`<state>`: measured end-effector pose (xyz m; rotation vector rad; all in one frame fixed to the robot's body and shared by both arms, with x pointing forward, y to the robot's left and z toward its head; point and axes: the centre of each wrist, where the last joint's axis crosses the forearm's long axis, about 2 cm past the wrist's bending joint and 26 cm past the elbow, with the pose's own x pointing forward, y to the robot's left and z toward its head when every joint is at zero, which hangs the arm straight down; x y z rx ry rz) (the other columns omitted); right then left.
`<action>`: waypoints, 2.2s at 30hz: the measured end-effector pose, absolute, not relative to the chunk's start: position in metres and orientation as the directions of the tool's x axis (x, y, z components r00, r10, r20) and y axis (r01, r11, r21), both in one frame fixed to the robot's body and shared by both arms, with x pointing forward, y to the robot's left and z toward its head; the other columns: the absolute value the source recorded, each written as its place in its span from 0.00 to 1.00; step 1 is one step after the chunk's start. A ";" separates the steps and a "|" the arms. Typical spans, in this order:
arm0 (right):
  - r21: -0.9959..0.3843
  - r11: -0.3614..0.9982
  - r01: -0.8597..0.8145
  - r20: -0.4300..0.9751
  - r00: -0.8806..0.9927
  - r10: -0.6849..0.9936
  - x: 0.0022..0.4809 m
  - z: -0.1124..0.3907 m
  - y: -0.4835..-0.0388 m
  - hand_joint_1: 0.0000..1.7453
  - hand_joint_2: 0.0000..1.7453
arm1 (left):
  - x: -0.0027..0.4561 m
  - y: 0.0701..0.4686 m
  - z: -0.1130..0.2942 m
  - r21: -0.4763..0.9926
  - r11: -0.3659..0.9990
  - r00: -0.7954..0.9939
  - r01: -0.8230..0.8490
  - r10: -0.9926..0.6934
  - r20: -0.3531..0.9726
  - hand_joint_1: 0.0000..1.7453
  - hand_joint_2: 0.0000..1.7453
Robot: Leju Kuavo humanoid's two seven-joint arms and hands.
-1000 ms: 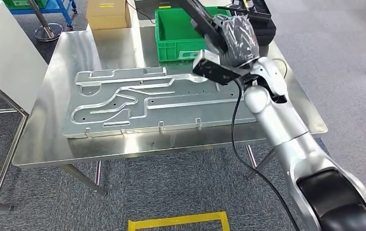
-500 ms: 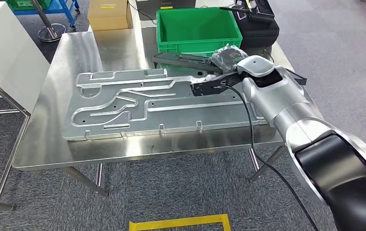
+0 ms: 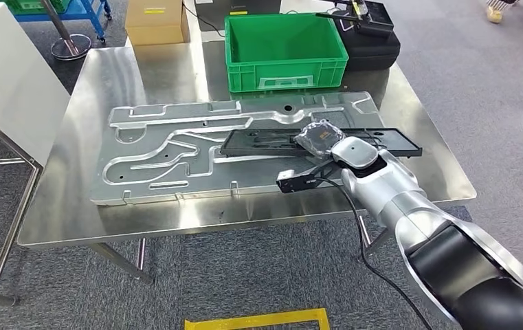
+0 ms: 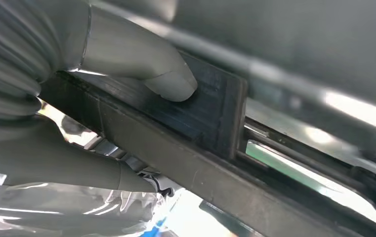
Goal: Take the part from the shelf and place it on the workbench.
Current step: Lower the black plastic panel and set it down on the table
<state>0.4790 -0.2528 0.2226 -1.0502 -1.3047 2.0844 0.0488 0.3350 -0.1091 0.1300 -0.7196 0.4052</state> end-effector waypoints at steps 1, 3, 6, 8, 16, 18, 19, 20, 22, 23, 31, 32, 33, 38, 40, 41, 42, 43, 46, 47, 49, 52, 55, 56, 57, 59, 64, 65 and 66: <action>-0.899 -0.437 0.013 -0.354 -0.606 0.712 0.477 0.219 -0.253 0.47 0.50 | 0.049 0.335 -0.109 -0.021 0.916 0.678 -0.401 0.312 0.666 0.00 0.75; -0.905 -0.426 0.015 -0.344 -0.617 0.708 0.474 0.212 -0.254 0.00 0.00 | 0.049 0.335 -0.109 -0.019 0.918 0.677 -0.395 0.305 0.669 0.00 0.75; -0.911 -0.412 0.002 -0.319 -0.637 0.701 0.468 0.198 -0.256 0.00 0.00 | 0.050 0.335 -0.109 -0.012 0.922 0.683 -0.387 0.296 0.668 0.00 1.00; -0.913 -0.407 -0.013 -0.303 -0.647 0.700 0.464 0.189 -0.257 0.00 0.00 | 0.050 0.335 -0.109 -0.002 0.924 0.692 -0.383 0.289 0.661 0.00 1.00; -0.924 -0.383 -0.007 -0.284 -0.660 0.696 0.462 0.186 -0.258 0.00 0.00 | 0.051 0.335 -0.109 0.002 0.925 0.694 -0.381 0.284 0.662 0.00 0.00; -0.931 -0.366 0.003 -0.275 -0.666 0.694 0.463 0.186 -0.258 0.00 0.00 | 0.051 0.335 -0.109 0.001 0.924 0.691 -0.382 0.285 0.664 0.00 0.00; -0.935 -0.355 0.008 -0.269 -0.670 0.692 0.463 0.186 -0.258 0.00 0.00 | 0.051 0.335 -0.109 0.001 0.924 0.691 -0.382 0.285 0.665 0.00 0.00; -0.939 -0.343 0.013 -0.261 -0.676 0.689 0.462 0.186 -0.258 0.00 0.00 | 0.052 0.335 -0.109 0.001 0.924 0.690 -0.383 0.285 0.665 0.00 0.00; -0.948 -0.318 0.022 -0.244 -0.689 0.682 0.461 0.183 -0.258 0.00 0.00 | 0.051 0.335 -0.109 0.001 0.924 0.690 -0.383 0.285 0.665 0.00 0.00; -0.953 -0.302 0.030 -0.237 -0.697 0.677 0.460 0.182 -0.258 0.00 0.00 | 0.051 0.335 -0.109 0.001 0.924 0.691 -0.383 0.285 0.664 0.00 0.00; -0.903 0.180 0.390 -0.208 -0.764 0.611 0.449 0.198 -0.234 0.00 0.00 | 0.050 0.334 -0.109 0.003 0.916 0.688 -0.402 0.299 0.661 0.00 0.00; -0.877 0.216 0.430 -0.223 -0.761 0.610 0.443 0.199 -0.232 0.00 0.00 | 0.049 0.333 -0.109 0.001 0.916 0.688 -0.402 0.301 0.660 0.00 0.00; -0.848 0.246 0.469 -0.244 -0.758 0.604 0.436 0.201 -0.229 0.00 0.00 | 0.049 0.331 -0.109 -0.003 0.916 0.688 -0.401 0.303 0.660 0.00 0.00; -0.671 0.350 0.654 -0.314 -0.678 0.665 0.381 0.212 -0.249 0.00 0.00 | 0.040 0.325 -0.111 -0.028 0.916 0.693 -0.401 0.323 0.644 0.00 0.00; -0.603 0.331 0.726 -0.311 -0.596 0.741 0.352 0.214 -0.276 0.00 0.00 | 0.036 0.321 -0.111 -0.040 0.913 0.694 -0.405 0.336 0.636 0.00 0.00; -0.577 0.308 0.757 -0.285 -0.540 0.792 0.337 0.211 -0.296 0.00 0.00 | 0.034 0.318 -0.112 -0.046 0.911 0.694 -0.410 0.344 0.632 0.00 0.00; -0.559 0.275 0.782 -0.243 -0.472 0.847 0.320 0.207 -0.320 0.00 0.00 | 0.032 0.315 -0.112 -0.051 0.908 0.694 -0.415 0.352 0.628 0.00 0.00; -0.550 0.232 0.802 -0.197 -0.395 0.897 0.302 0.200 -0.346 0.00 0.00 | 0.028 0.312 -0.113 -0.054 0.906 0.693 -0.421 0.359 0.625 0.00 0.00; -0.590 0.085 0.803 -0.104 -0.180 0.978 0.249 0.174 -0.412 0.00 0.00 | 0.018 0.306 -0.114 -0.064 0.900 0.691 -0.432 0.376 0.617 0.00 0.00; -0.618 0.038 0.785 -0.092 -0.121 0.988 0.230 0.163 -0.427 0.00 0.00 | 0.016 0.304 -0.114 -0.067 0.900 0.691 -0.432 0.378 0.617 0.00 0.00; -0.681 -0.045 0.731 -0.061 0.005 0.998 0.190 0.139 -0.452 0.00 0.00 | 0.015 0.302 -0.114 -0.072 0.902 0.694 -0.425 0.376 0.614 0.00 0.00; -0.775 -0.123 0.620 -0.010 0.182 0.983 0.137 0.104 -0.476 0.00 0.00 | 0.013 0.299 -0.114 -0.076 0.910 0.703 -0.407 0.365 0.610 0.00 0.00; -0.858 -0.139 0.495 0.033 0.323 0.946 0.096 0.071 -0.490 0.00 0.00 | 0.012 0.299 -0.114 -0.076 0.917 0.710 -0.390 0.353 0.610 0.00 0.00; -0.884 -0.114 0.453 0.065 0.362 0.930 0.085 0.057 -0.490 0.00 0.00 | 0.013 0.299 -0.114 -0.078 0.919 0.709 -0.387 0.350 0.612 0.00 0.00; -0.905 -0.079 0.418 0.103 0.398 0.912 0.076 0.045 -0.489 0.00 0.00 | 0.013 0.299 -0.114 -0.079 0.920 0.708 -0.384 0.349 0.614 0.00 0.00; -0.925 -0.022 0.379 0.161 0.443 0.882 0.064 0.028 -0.485 0.00 0.00 | 0.015 0.300 -0.114 -0.082 0.920 0.705 -0.382 0.348 0.618 0.00 0.00; -0.942 0.126 0.310 0.279 0.520 0.808 0.046 -0.002 -0.472 0.00 0.00 | 0.014 0.300 -0.114 -0.083 0.923 0.703 -0.377 0.343 0.622 0.00 0.00; -0.941 0.228 0.252 0.335 0.583 0.740 0.037 -0.022 -0.461 0.00 0.00 | 0.014 0.300 -0.114 -0.082 0.924 0.702 -0.374 0.339 0.626 0.00 0.00; -0.924 0.332 0.192 0.373 0.650 0.662 0.029 -0.042 -0.447 0.00 0.00 | 0.014 0.300 -0.114 -0.081 0.925 0.701 -0.370 0.335 0.629 0.00 0.00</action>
